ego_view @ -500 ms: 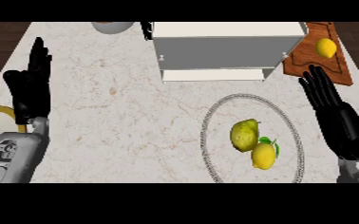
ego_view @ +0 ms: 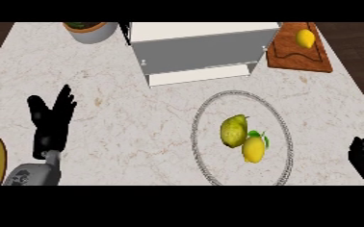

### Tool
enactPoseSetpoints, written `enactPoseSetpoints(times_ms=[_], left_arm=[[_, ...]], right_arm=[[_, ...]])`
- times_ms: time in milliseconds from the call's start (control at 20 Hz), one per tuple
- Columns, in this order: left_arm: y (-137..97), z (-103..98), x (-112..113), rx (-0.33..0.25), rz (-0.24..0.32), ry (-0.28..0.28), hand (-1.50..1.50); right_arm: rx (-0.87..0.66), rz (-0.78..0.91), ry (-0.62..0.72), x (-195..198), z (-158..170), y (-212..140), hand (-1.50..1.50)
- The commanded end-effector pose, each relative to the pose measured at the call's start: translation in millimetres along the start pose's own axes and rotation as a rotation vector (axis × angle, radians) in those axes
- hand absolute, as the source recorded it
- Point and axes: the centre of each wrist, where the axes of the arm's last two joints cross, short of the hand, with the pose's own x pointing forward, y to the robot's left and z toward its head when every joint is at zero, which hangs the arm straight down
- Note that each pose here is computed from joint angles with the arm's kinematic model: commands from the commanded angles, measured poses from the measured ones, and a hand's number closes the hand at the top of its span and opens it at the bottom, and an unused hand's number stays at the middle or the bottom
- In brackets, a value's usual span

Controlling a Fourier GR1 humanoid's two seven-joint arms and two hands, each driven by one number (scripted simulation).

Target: Pick the pear from the placemat and place it in the tiered shelf

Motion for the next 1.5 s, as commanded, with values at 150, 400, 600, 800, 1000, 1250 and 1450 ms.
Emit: enactPoseSetpoints(times_ms=[150, 400, 600, 800, 1000, 1250, 1450], left_arm=[[-5.4, 22.6, -32.8, -0.177, 0.069, 0.128, 0.00], [-7.7, 12.2, -34.3, -0.212, 0.066, 0.118, 0.00], [-18.6, 12.4, -29.5, -0.237, 0.045, 0.107, 0.00], [-17.8, 12.1, -18.2, -0.253, 0.022, 0.083, 0.00], [-7.6, 11.7, -27.0, -0.291, 0.022, 0.093, 0.00], [-15.5, 0.0, -1.3, -0.288, 0.009, 0.076, 0.00], [-34.0, 3.9, -0.1, -0.321, 0.008, 0.064, 0.00]], right_arm=[[-0.305, -0.002, 0.110, -20.2, 107.6, -15.6, -1.50], [-0.114, -0.015, 0.058, 26.7, 165.4, -9.2, -1.50], [-0.030, 0.006, 0.086, 52.5, 189.6, 2.7, -1.50], [0.048, 0.062, 0.149, 86.3, 198.0, -10.9, -1.50], [0.017, 0.092, 0.239, 102.8, 191.6, -15.7, -1.50], [-0.065, 0.133, 0.305, 102.0, 168.3, -11.1, -1.50], [-0.078, 0.209, 0.369, 105.0, 156.3, -13.0, -1.50]])
